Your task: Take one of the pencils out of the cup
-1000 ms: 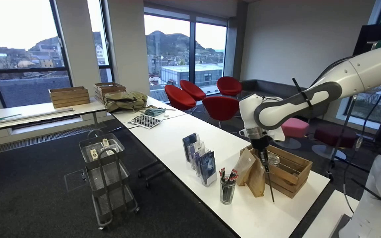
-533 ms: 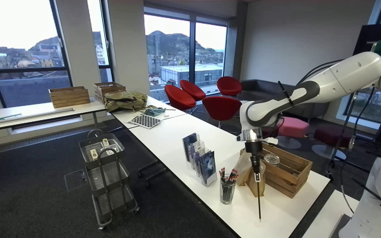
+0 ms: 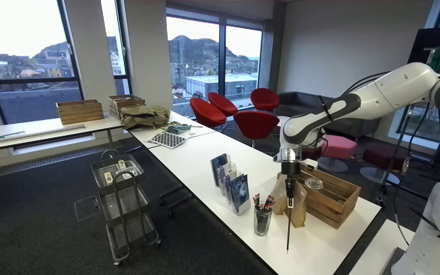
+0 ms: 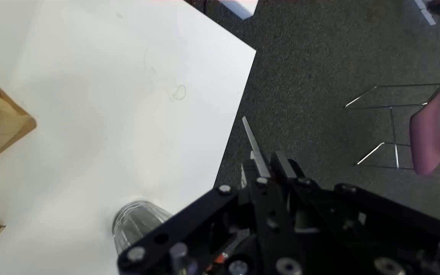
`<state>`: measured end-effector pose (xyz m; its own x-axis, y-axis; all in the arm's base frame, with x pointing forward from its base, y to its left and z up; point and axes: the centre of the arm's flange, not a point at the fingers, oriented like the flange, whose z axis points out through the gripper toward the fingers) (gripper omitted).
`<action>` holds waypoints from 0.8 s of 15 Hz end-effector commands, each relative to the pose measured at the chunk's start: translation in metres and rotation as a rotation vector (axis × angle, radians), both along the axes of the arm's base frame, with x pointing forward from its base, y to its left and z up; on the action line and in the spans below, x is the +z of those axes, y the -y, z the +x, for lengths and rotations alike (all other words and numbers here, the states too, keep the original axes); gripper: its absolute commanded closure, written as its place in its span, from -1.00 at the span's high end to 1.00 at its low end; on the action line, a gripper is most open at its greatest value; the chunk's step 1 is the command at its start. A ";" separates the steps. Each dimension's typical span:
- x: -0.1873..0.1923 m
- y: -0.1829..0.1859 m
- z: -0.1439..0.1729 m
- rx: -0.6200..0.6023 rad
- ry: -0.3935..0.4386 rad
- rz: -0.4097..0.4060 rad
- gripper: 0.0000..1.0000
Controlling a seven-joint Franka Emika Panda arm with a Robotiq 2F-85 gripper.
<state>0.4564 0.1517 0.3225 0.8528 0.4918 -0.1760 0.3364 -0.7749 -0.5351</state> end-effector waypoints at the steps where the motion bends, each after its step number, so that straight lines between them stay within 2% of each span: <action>1: -0.008 0.005 0.008 -0.042 0.066 -0.014 -0.97; 12: -0.037 0.011 0.009 -0.102 0.078 -0.072 -0.97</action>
<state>0.4701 0.1444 0.2890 0.8979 0.4170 -0.1413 0.3069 -0.8229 -0.4782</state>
